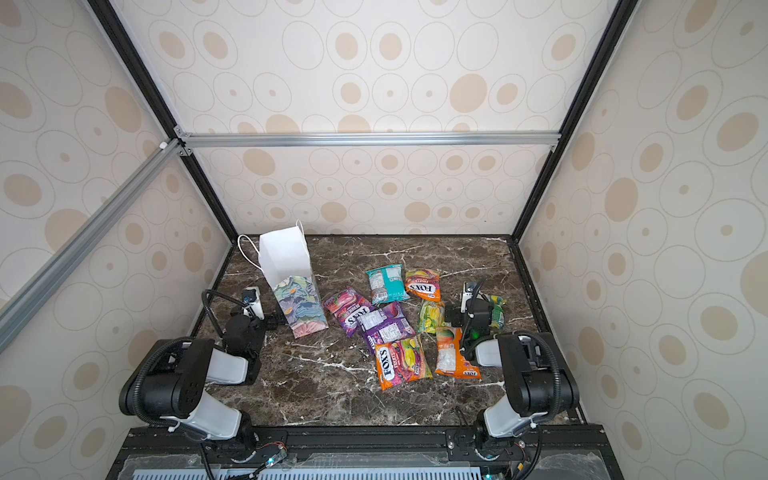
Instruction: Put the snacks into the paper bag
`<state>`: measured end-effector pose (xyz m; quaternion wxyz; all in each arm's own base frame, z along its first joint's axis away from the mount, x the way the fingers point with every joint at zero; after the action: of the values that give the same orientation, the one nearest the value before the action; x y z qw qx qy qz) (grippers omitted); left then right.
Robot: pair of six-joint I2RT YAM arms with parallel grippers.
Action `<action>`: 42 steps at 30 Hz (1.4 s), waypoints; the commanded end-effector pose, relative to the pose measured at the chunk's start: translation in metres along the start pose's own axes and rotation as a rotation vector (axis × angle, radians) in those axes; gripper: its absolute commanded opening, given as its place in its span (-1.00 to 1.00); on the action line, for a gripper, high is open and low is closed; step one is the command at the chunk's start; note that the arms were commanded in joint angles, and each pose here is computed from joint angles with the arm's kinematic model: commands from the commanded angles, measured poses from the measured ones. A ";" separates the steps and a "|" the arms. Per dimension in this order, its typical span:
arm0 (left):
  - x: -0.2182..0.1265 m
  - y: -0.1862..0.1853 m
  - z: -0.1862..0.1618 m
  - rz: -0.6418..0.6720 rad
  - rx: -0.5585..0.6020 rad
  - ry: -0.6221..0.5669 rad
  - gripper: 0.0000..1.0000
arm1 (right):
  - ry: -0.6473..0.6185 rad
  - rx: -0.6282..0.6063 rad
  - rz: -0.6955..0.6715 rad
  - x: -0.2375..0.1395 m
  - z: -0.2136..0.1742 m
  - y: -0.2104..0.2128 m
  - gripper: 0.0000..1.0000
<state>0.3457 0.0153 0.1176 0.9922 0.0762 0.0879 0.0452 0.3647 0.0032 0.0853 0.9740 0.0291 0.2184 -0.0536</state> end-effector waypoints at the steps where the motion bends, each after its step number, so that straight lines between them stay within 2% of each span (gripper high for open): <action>1: 0.004 -0.001 0.012 -0.003 0.016 -0.040 1.00 | -0.030 0.011 0.009 0.000 0.013 0.000 0.99; 23: 0.003 -0.001 0.012 -0.004 0.018 -0.042 1.00 | -0.033 0.012 0.008 0.000 0.013 0.000 0.99; 26: -0.002 0.004 0.014 0.028 0.003 -0.059 1.00 | -0.057 0.018 -0.002 -0.003 0.021 -0.001 1.00; 29: 0.000 0.027 0.027 0.171 -0.047 -0.006 1.00 | -0.022 0.008 -0.008 -0.010 0.032 -0.001 1.00; 31: 0.002 0.043 0.036 0.274 -0.061 0.084 1.00 | -0.001 -0.008 0.017 -0.017 0.042 0.004 0.99; 33: -0.004 0.053 0.049 0.329 -0.125 0.116 1.00 | 0.017 -0.002 0.042 -0.026 0.053 0.013 1.00; 36: -0.015 0.055 0.069 0.320 -0.230 0.199 1.00 | 0.032 0.032 0.133 -0.046 0.074 0.035 0.97; 38: -0.028 0.057 0.077 0.322 -0.292 0.257 1.00 | 0.036 0.005 0.194 -0.062 0.086 0.055 0.96; 42: -0.059 0.047 0.122 0.189 -0.385 0.261 1.00 | 0.024 -0.045 0.374 -0.097 0.113 0.106 0.87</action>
<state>0.3337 0.0494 0.2596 0.9750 -0.0620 0.1068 0.1845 0.3559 0.0776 0.2305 0.9805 0.0518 0.1754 0.0721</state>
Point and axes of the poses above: each gripper's point midway between its finger pads, its own x axis out along the fingers, its own y axis along the line the jaws close on, z = x × y, the point moved 3 cm from there along -x, back along the fingers, and after that the axes turned 7 degrees about x, right-handed, at the moved point
